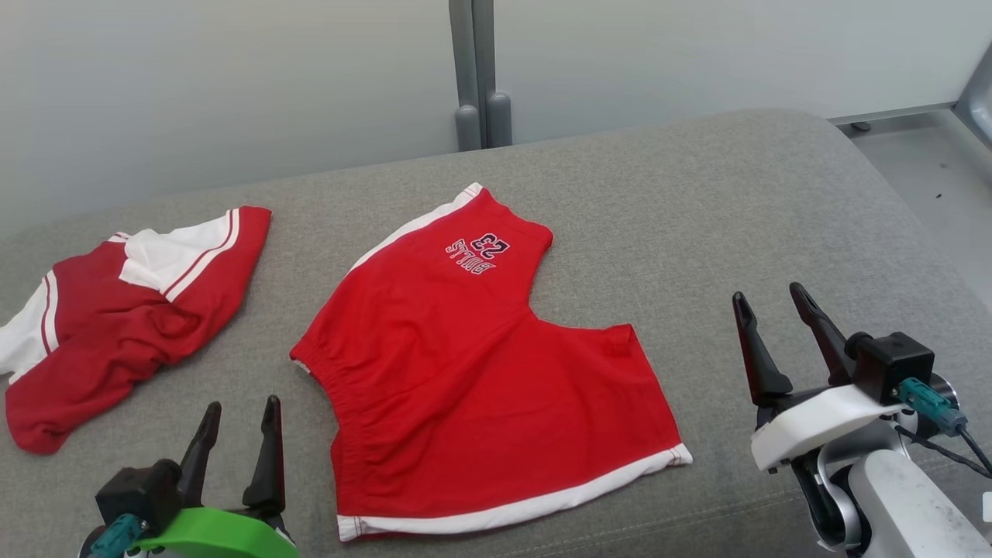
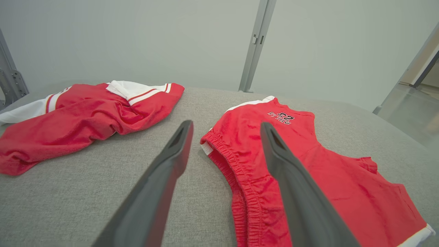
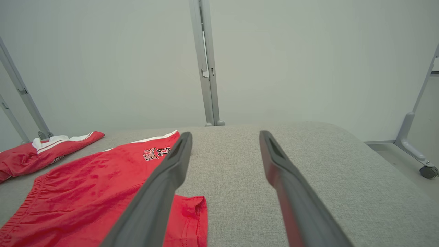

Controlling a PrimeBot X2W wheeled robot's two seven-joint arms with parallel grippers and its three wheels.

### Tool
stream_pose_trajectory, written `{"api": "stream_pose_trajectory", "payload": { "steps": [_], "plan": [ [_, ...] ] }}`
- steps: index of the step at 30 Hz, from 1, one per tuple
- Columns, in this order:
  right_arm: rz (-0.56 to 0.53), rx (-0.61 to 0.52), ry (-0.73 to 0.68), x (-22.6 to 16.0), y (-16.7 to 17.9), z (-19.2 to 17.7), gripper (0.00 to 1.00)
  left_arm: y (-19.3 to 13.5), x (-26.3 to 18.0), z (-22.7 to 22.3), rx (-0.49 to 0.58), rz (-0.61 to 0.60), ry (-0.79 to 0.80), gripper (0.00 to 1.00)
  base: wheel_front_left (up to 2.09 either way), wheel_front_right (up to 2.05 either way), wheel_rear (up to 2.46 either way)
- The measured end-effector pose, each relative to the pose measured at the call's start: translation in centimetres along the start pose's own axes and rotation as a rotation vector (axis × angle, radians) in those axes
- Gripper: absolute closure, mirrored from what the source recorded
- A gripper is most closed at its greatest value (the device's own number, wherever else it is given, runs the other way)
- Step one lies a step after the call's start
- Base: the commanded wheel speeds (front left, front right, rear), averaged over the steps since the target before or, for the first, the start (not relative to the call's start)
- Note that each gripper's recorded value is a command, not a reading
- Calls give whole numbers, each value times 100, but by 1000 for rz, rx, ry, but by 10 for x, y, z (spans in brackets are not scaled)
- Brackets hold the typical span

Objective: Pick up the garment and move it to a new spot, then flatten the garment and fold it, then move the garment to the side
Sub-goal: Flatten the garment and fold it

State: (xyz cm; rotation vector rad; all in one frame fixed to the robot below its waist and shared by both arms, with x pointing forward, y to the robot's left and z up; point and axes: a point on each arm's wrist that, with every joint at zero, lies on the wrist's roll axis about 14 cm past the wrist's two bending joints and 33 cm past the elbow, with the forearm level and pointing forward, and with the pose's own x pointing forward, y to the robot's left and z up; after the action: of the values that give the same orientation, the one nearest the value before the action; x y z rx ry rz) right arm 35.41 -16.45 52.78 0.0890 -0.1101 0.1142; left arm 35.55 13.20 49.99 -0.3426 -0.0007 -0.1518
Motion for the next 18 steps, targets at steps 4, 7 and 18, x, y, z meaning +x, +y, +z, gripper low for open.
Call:
{"api": "stream_pose_trajectory", "payload": {
  "steps": [4,7,18],
  "plan": [
    [3,3,-1,-1,2,0,0,1,-7,-4,-4,14,9,0,0,0,0],
    [2,4,5,-3,3,-3,0,2,-11,-6,1,23,12,0,0,0,0],
    [-6,17,10,-5,4,-5,0,1,-12,-1,6,27,-7,0,0,0,0]
  ]
}}
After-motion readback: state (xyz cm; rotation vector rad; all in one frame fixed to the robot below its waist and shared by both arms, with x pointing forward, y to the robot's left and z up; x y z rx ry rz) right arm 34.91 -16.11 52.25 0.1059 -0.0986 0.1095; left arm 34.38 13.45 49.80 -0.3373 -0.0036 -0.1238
